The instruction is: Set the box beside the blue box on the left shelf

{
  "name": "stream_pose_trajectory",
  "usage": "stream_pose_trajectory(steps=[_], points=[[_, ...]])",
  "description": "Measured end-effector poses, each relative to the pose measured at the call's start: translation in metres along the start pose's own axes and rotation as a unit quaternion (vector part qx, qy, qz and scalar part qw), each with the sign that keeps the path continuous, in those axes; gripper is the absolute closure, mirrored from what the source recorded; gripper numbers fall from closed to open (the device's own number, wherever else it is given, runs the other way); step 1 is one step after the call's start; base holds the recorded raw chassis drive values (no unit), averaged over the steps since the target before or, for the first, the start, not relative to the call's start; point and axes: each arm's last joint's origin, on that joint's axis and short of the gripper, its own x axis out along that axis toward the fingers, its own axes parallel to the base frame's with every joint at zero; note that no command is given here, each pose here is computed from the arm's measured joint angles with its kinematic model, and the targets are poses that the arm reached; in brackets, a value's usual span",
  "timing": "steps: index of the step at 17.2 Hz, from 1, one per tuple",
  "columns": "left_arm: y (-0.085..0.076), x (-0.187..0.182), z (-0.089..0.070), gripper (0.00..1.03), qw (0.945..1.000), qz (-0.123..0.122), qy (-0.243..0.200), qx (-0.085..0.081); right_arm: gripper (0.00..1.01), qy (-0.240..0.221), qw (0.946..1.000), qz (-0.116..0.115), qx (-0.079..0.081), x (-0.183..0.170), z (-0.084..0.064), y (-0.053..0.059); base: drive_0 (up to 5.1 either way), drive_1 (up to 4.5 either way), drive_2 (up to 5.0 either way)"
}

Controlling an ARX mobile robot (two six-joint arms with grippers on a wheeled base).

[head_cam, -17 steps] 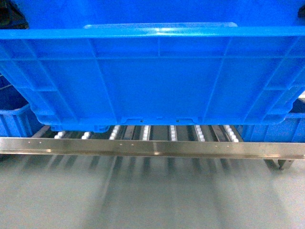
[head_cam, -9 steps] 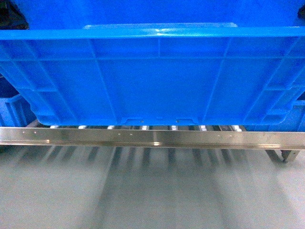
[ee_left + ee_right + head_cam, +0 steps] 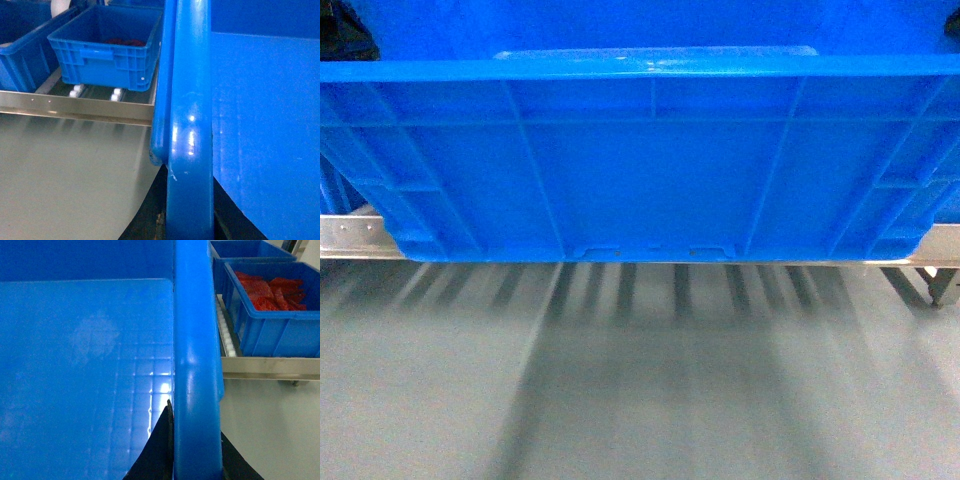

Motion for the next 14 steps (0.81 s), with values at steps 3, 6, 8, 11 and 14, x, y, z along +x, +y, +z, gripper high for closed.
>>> stream_pose_trajectory(steps=[3,6,8,11,14], points=[[0.0,0.0,-0.0001,0.95,1.0,0.0,0.0,0.0,0.93,0.0,1.0,0.0,0.0,0.0,0.0,0.0,0.0,0.0,0.0],[0.0,0.0,0.0,0.95,1.0,0.0,0.0,0.0,0.93,0.0,1.0,0.0,0.0,0.0,0.0,0.0,0.0,0.0,0.0],[0.0,0.0,-0.0001,0.95,1.0,0.0,0.0,0.0,0.93,0.0,1.0,0.0,0.0,0.0,0.0,0.0,0.0,0.0,0.0],[0.0001,0.0,-0.001,0.95,1.0,0.0,0.005,0.001,0.93,0.004,1.0,0.0,-0.001,0.0,-0.0008,-0.0001,0.0,0.0,0.0],[0.0,0.0,-0.0002,0.95,1.0,0.0,0.001,0.0,0.93,0.002,1.0,0.0,0.0,0.0,-0.0006,0.0,0.0,0.0,0.0]])
